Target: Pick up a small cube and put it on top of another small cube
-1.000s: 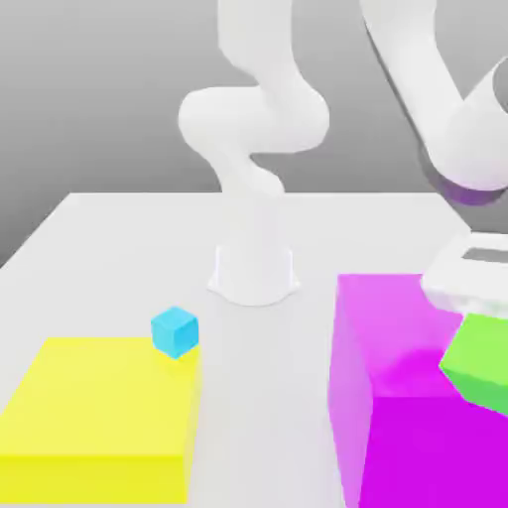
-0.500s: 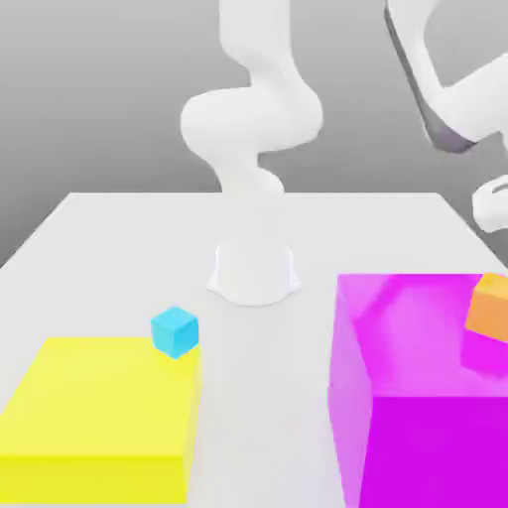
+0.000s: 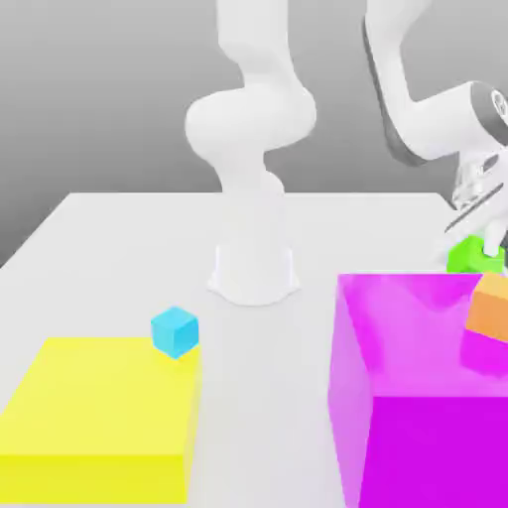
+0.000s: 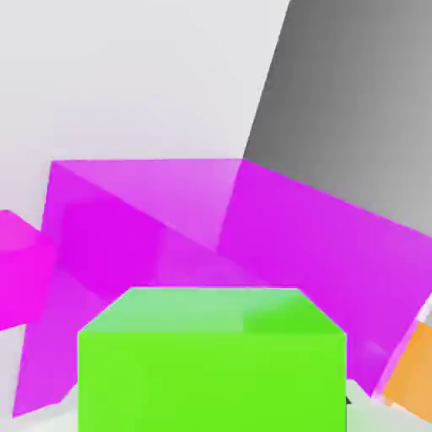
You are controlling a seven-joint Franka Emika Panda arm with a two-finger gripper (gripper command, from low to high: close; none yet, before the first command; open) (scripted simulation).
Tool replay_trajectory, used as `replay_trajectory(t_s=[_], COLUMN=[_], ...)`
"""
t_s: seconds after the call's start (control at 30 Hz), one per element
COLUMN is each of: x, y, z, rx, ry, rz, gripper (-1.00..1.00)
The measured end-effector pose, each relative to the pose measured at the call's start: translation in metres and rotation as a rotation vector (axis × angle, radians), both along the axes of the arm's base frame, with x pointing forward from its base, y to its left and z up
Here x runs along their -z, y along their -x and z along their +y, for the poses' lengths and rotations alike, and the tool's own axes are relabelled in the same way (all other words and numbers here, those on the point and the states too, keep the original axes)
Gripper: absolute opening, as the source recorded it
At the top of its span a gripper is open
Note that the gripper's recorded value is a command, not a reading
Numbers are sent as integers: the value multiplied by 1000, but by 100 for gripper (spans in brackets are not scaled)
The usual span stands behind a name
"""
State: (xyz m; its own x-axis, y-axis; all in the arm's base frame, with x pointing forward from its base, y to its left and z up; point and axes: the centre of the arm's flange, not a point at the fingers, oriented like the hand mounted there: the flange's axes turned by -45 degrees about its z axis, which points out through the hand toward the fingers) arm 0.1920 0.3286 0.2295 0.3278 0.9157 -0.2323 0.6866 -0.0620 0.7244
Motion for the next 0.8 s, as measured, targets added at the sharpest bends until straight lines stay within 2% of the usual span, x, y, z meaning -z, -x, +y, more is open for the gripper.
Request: replay_trajectory(t_s=[0.27, 0.6, 0.67, 0.8], x=[6, -13, -12, 11], y=[-33, -84, -81, -73], z=[-27, -66, -65, -62], rx=[548, 1332, 1353, 1365], ry=[-415, -864, -882, -852], rz=[158, 266, 280, 312], gripper=[-100, -100, -100, -100])
